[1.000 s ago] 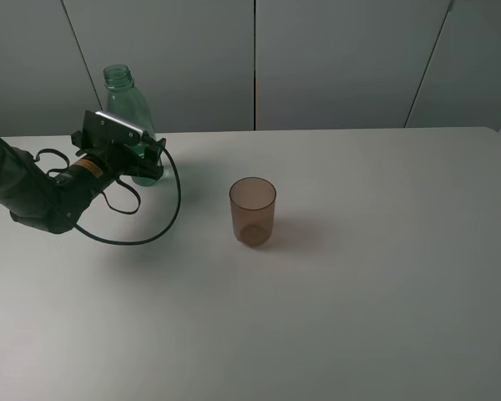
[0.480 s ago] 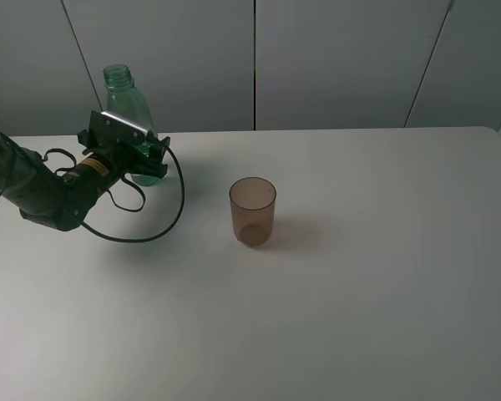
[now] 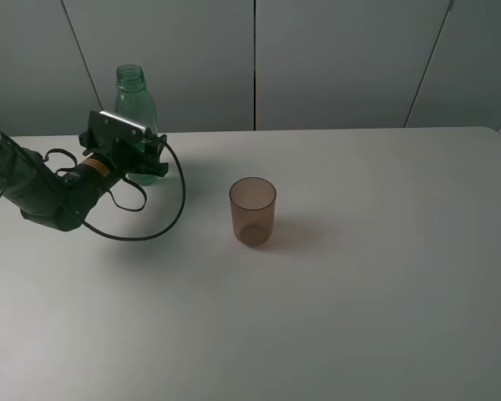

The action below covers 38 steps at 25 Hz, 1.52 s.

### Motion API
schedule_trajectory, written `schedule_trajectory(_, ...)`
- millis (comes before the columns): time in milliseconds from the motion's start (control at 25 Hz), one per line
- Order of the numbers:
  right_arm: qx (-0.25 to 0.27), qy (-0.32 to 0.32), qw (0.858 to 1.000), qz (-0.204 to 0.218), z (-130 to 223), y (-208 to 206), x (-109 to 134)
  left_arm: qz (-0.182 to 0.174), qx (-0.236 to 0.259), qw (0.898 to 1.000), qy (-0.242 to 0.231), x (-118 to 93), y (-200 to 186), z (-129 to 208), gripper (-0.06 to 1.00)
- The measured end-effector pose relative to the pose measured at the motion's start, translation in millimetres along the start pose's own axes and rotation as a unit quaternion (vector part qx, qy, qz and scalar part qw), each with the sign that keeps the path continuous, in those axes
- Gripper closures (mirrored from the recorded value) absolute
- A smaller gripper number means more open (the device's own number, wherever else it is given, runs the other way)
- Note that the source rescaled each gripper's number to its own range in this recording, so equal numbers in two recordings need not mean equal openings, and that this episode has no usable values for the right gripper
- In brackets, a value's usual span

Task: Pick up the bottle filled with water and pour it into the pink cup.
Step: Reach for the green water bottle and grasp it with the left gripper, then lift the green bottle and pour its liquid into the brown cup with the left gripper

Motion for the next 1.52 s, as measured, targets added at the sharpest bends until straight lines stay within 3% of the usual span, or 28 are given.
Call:
schedule_trajectory(360,0.000,0.000,1.000,0.000,0.0,0.0,0.0,0.003,-0.002,1.000,0.004,0.5,4.8,-2.5,0.93)
schedule_trajectory(520,0.000,0.000,1.000,0.000,0.0,0.0,0.0,0.024,-0.031,0.998,0.046,-0.7,17.2,-16.9,0.94)
schedule_trajectory(800,0.000,0.003,1.000,0.000,0.0,0.0,0.0,0.068,-0.112,0.984,0.121,-3.1,41.4,-55.2,0.94)
schedule_trajectory(1040,0.000,0.005,1.000,0.000,0.0,0.0,0.0,0.115,-0.164,0.957,0.210,-11.2,53.6,-76.4,0.94)
schedule_trajectory(1240,0.000,0.007,1.000,0.000,0.0,0.0,0.0,0.130,-0.209,0.933,0.263,-12.7,62.7,-96.1,0.94)
schedule_trajectory(1400,0.000,0.007,1.000,0.000,0.0,0.0,0.0,0.158,-0.238,0.908,0.306,-18.3,65.5,-106.1,0.94)
schedule_trajectory(1520,0.000,0.007,1.000,0.000,0.0,0.0,0.0,0.183,-0.255,0.883,0.349,-24.9,64.1,-107.2,0.94)
Point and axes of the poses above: a point on each arm's last joint axis where the gripper is mounted, y pointing out along that axis toward the gripper, x along the wrist's bending axis when the last joint is at zero, z = x × y, the point moved 2 cm from there along y, pointing out along that axis toward the gripper, and after that the axes turned 7 degrees about y, right-handed, at the moved point
